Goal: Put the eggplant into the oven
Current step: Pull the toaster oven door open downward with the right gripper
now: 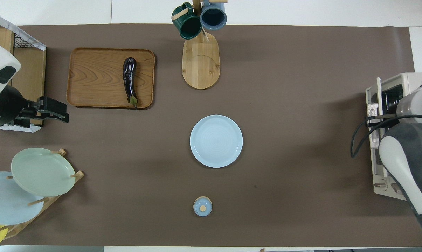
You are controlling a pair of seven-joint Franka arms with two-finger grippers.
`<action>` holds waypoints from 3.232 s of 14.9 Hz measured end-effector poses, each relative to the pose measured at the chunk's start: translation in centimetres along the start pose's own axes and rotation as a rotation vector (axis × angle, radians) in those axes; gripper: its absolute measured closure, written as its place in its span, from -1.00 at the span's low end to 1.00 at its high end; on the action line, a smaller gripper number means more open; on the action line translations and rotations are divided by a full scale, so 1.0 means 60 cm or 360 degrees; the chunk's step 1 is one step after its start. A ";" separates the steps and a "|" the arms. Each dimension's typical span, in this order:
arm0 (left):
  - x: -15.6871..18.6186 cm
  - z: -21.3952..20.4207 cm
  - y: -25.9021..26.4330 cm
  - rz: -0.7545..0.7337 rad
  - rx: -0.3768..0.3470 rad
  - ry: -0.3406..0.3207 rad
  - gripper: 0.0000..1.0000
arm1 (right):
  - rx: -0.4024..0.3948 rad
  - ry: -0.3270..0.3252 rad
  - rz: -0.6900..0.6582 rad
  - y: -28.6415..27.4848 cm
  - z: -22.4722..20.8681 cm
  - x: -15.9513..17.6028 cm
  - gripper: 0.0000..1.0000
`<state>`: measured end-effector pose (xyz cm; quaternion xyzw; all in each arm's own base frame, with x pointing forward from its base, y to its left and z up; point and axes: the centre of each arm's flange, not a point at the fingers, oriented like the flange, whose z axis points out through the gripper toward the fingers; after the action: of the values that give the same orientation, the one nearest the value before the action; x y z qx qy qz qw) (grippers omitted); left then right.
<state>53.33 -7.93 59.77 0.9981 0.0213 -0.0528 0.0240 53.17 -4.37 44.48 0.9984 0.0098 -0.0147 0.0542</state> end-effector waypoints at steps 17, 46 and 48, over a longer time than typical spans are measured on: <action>0.000 0.000 0.000 0.0000 0.0000 0.0000 -1.00 | 0.0056 0.0121 -0.0021 -0.120 0.160 0.001 0.98; 0.000 0.000 0.000 0.0000 0.0000 0.0000 -1.00 | 0.0116 0.0159 0.0027 -0.245 0.196 0.016 0.98; -0.001 -0.001 0.001 0.0002 0.0000 0.0000 -1.00 | 0.0106 0.0096 0.0045 -0.237 0.150 0.037 0.98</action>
<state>53.29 -8.00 59.82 0.9981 0.0206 -0.0527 0.0240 54.86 8.85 33.93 0.9997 -0.0031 0.0159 0.0209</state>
